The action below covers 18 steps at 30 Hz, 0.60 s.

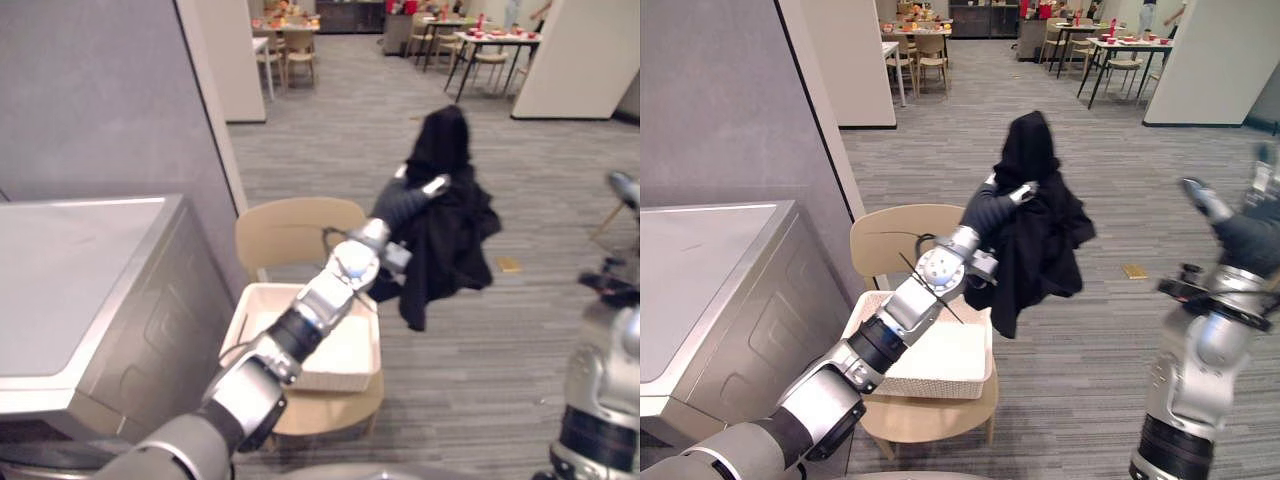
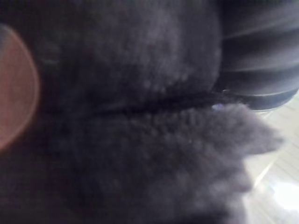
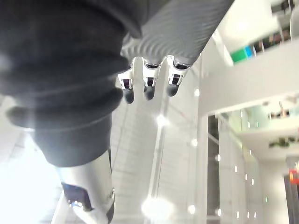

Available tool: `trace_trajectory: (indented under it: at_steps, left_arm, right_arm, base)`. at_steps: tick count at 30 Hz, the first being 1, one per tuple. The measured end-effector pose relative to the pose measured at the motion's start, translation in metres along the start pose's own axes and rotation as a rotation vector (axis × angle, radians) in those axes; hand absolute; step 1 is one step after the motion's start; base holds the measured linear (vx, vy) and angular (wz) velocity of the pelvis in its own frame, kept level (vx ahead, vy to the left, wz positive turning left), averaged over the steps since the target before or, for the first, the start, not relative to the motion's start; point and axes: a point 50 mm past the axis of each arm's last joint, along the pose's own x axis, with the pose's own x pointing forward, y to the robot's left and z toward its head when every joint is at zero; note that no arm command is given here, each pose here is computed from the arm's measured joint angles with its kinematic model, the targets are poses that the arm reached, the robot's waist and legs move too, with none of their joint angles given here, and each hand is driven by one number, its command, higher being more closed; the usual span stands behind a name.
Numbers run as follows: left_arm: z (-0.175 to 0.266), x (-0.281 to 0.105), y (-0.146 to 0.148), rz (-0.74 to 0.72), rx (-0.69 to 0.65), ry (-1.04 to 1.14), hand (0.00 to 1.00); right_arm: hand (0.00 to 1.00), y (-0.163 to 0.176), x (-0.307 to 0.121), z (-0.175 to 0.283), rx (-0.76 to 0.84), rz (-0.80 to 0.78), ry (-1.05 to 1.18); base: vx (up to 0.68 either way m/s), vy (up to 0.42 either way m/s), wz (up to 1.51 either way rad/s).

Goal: Pick up the laundry basket with both hands and put the clothes into the washing machine.

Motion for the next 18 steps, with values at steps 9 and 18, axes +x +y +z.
trace_trajectory:
  at_steps: [9, 18]
  left_arm:
    - [0.030, -0.025, 0.084, 0.274, 0.041, -0.140, 1.00]
    - [0.046, -0.108, 0.162, 0.657, 0.134, -0.231, 1.00]
  right_arm:
    - [0.00, -0.054, -0.046, -0.029, -0.144, -0.184, 0.235]
    - [0.00, -0.091, -0.136, -0.055, -0.182, -0.357, 0.596]
  base:
    - [0.00, -0.002, -0.12]
    - [0.00, -0.001, 0.01]
